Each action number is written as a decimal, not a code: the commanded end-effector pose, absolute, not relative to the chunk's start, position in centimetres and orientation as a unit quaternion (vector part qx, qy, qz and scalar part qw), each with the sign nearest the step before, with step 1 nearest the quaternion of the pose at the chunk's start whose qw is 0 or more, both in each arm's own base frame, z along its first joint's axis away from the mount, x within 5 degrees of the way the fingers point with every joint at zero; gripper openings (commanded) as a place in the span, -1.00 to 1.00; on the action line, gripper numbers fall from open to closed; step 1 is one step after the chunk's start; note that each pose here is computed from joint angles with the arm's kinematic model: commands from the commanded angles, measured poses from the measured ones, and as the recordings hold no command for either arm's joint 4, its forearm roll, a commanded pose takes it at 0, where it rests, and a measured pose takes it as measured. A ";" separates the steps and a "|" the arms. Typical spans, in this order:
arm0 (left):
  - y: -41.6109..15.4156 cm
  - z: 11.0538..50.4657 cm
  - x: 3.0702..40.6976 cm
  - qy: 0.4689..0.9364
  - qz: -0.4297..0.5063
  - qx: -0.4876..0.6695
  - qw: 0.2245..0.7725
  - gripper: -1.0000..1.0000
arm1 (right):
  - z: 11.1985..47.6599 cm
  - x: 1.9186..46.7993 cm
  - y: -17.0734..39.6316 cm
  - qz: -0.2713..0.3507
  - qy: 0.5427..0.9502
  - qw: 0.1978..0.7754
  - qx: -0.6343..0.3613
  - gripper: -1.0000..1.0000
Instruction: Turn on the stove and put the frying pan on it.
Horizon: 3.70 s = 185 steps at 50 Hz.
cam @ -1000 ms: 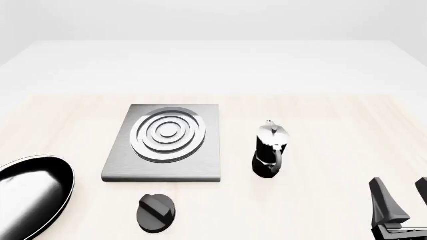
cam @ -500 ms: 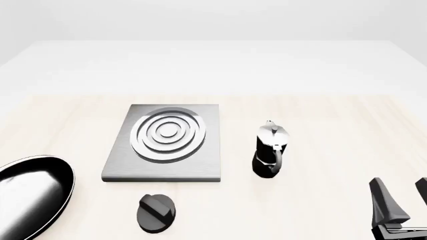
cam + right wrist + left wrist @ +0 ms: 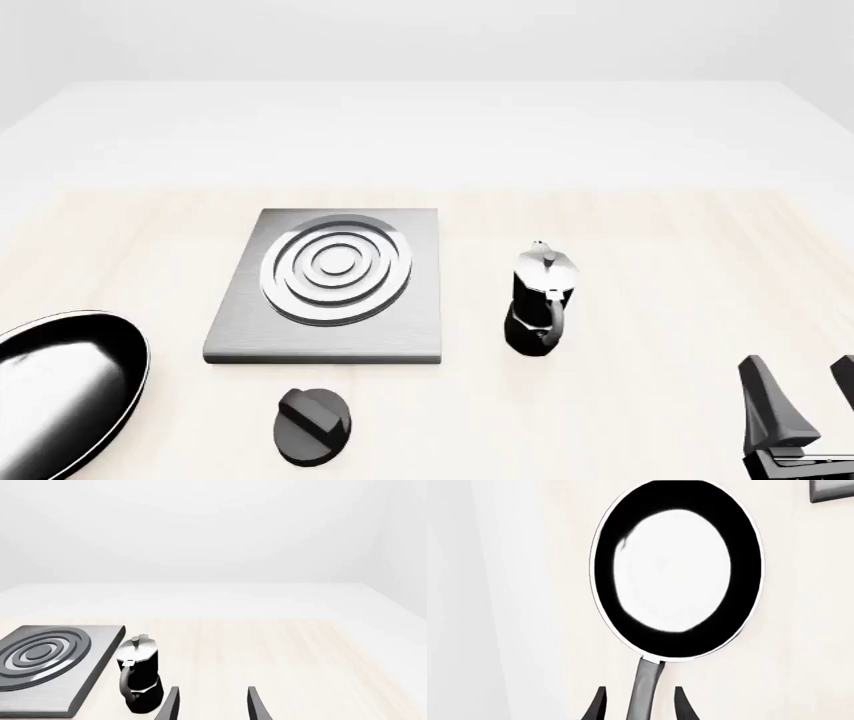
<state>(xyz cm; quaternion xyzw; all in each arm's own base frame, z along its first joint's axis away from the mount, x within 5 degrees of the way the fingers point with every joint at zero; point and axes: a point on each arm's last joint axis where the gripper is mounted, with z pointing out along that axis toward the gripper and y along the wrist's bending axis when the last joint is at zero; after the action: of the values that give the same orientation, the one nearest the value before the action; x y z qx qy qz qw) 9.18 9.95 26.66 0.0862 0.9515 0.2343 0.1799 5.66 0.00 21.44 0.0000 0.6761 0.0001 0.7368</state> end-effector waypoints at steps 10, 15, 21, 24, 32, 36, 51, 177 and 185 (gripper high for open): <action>11.1 24.8 9.4 0.957 0.227 0.076 0.164 1.00 | 21.4 5.7 0.0 0.000 0.676 0.737 0.000 1.00; 11.2 24.3 9.5 0.958 0.224 0.074 0.161 1.00 | 21.4 5.7 0.0 0.000 0.676 0.737 0.000 1.00; 11.8 23.6 9.5 0.960 0.224 0.073 0.154 1.00 | 21.4 5.7 0.0 0.000 0.676 0.737 0.000 1.00; 12.0 23.3 9.5 0.960 0.223 0.072 0.151 1.00 | 21.4 5.7 0.0 0.000 0.676 0.737 0.000 1.00; 12.5 22.9 9.5 0.962 0.222 0.070 0.144 1.00 | 21.4 5.7 0.0 0.000 0.676 0.737 0.000 1.00; 12.7 22.7 9.5 0.962 0.221 0.069 0.142 1.00 | 21.4 5.7 0.0 0.000 0.676 0.737 0.000 1.00; 13.4 22.6 9.4 0.964 0.221 0.068 0.134 1.00 | 21.4 5.7 0.0 0.000 0.676 0.737 0.000 1.00; 14.8 16.2 10.4 0.965 0.204 0.124 0.107 -1.00 | 21.4 5.7 0.0 0.000 0.676 0.737 0.000 1.00; 15.1 19.4 11.0 0.959 0.220 0.130 0.119 -1.00 | 21.4 5.7 0.0 0.000 0.676 0.737 0.000 1.00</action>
<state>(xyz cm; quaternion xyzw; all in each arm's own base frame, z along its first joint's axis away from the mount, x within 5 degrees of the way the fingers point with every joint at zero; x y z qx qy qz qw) 9.76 15.27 16.44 0.1336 0.9657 0.2046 0.0877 5.66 0.00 21.44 0.0000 0.6761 0.0001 0.7368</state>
